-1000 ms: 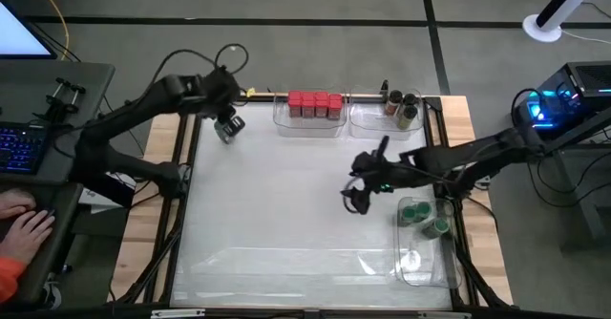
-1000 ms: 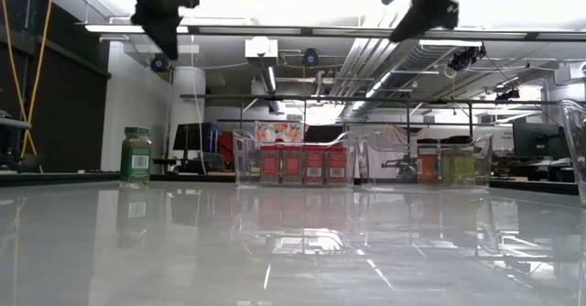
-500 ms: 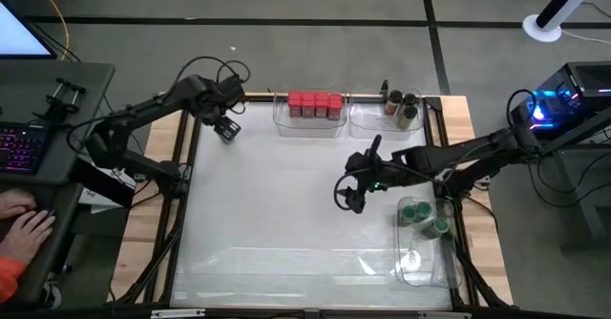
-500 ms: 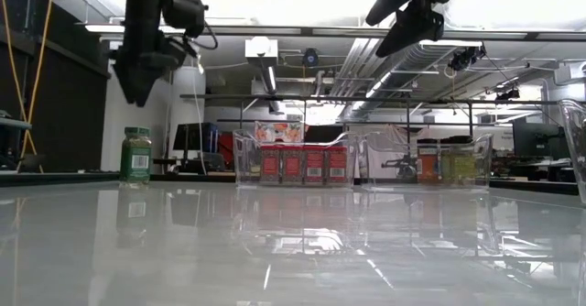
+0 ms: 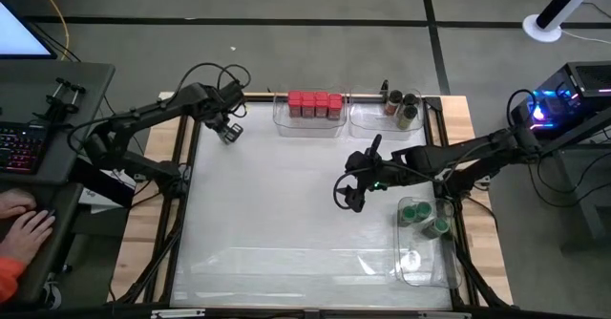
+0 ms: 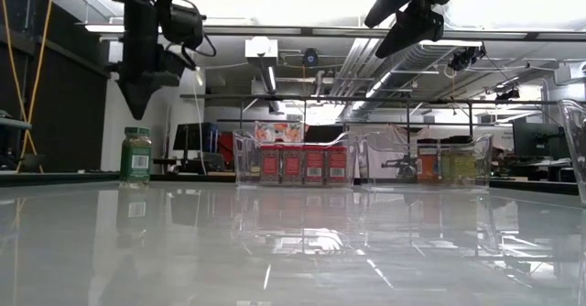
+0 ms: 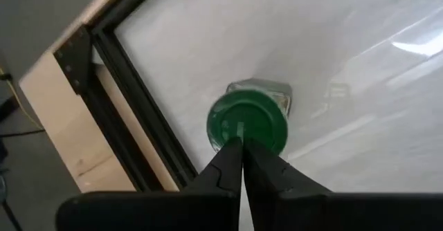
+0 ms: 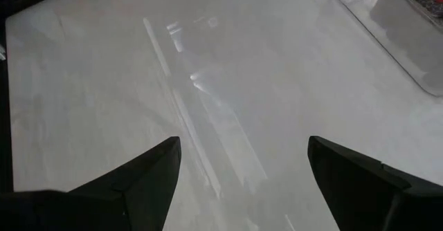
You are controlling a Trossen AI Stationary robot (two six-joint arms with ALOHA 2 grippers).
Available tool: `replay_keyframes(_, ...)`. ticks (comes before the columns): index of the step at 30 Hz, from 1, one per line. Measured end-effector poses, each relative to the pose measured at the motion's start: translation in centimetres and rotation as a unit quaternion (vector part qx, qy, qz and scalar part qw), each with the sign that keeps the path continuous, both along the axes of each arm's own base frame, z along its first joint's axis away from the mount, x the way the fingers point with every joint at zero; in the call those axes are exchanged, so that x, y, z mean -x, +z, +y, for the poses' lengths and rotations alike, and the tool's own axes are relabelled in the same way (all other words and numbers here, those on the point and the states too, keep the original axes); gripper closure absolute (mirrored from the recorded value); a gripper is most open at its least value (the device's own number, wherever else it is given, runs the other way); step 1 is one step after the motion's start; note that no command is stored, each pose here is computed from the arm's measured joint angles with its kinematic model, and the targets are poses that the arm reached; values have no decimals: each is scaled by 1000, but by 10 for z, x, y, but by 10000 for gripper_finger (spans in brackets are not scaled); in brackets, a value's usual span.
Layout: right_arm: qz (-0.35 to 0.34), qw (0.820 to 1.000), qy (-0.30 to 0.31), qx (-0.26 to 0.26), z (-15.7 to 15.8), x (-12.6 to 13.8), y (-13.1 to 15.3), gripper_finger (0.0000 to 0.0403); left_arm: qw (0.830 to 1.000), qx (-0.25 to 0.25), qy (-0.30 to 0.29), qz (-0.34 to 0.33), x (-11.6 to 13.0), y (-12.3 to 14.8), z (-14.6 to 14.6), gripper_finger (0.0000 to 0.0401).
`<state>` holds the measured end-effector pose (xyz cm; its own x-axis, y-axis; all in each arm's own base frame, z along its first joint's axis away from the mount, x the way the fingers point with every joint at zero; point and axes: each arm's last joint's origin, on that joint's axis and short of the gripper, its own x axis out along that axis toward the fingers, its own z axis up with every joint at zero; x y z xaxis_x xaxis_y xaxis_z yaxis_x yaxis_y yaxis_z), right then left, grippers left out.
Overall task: Sort spices by type
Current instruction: Put the green seasoning bottle into the bottom transparent bin
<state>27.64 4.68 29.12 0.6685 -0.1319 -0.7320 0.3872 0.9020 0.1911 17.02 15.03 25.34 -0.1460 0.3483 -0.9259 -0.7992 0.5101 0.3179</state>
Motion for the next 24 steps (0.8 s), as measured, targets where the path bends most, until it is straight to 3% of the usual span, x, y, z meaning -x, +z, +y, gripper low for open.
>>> replay_keyframes(15,0,1000,-5,10,-2,0,0,91,999,-3,26,-29,4,-21,5,401)
replay_keyframes(24,0,1000,-5,10,-2,0,0,91,996,15,-9,-86,-22,-21,-19,401)
